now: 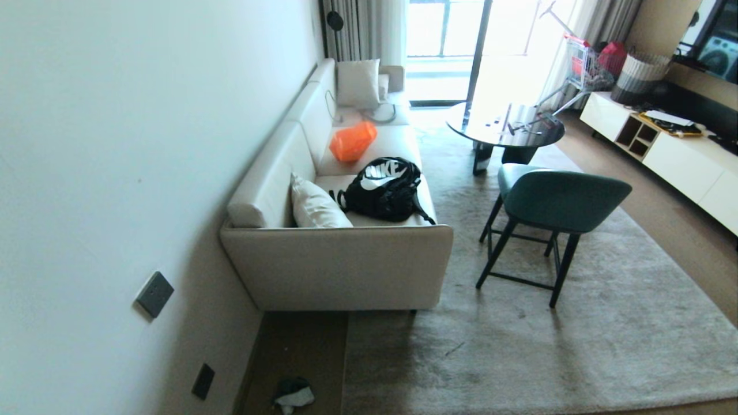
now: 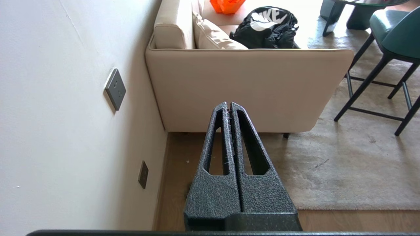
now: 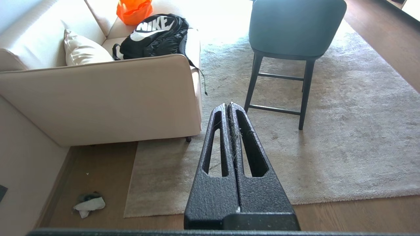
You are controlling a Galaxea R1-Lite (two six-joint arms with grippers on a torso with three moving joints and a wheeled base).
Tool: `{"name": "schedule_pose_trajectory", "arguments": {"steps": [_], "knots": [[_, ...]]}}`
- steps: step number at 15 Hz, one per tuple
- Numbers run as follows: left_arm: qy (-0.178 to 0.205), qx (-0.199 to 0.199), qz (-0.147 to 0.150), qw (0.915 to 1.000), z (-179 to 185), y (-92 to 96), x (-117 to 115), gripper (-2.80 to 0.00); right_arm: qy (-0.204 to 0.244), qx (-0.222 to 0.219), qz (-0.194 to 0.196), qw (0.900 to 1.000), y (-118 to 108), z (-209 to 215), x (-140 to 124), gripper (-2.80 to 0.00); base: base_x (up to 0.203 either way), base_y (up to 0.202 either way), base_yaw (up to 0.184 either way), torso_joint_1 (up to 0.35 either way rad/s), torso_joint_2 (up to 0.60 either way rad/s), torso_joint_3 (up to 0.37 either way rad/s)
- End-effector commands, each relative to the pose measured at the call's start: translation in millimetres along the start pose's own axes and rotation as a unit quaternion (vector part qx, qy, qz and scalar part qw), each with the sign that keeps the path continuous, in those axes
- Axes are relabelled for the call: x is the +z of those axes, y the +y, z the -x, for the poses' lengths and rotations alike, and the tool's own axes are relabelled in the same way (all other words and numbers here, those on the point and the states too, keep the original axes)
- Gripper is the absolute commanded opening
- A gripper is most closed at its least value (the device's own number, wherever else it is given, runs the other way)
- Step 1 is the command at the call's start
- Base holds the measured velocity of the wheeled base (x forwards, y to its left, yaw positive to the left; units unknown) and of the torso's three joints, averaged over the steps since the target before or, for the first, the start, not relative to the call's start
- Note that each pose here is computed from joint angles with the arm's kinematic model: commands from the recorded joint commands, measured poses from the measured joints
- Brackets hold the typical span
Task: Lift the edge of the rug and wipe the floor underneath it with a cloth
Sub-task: Pick up the rag
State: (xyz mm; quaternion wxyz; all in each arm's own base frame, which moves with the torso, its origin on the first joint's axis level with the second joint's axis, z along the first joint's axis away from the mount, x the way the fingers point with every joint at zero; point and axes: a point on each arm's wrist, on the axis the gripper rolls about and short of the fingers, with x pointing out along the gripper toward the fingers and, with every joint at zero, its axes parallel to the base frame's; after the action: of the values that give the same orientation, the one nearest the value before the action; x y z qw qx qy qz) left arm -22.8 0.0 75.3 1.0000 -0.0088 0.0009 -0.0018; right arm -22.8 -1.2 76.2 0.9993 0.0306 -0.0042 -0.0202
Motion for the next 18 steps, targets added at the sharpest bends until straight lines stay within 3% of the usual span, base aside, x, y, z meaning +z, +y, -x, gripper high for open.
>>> {"name": "schedule_pose_trajectory", "arguments": {"steps": [1, 18], "knots": [[0.000, 0.000, 0.000, 1.0000, 0.0, 0.0, 0.0, -2.80, 0.001, 0.000, 0.000, 1.000, 0.0, -0.1, 0.1, -2.80, 0.000, 0.000, 0.000, 0.000, 0.00, 0.000], [0.000, 0.000, 0.000, 1.0000, 0.0, 0.0, 0.0, -2.80, 0.000, 0.000, -0.001, 1.000, 0.0, -0.1, 0.2, -2.80, 0.000, 0.000, 0.000, -0.112, 0.27, 0.153]]}}
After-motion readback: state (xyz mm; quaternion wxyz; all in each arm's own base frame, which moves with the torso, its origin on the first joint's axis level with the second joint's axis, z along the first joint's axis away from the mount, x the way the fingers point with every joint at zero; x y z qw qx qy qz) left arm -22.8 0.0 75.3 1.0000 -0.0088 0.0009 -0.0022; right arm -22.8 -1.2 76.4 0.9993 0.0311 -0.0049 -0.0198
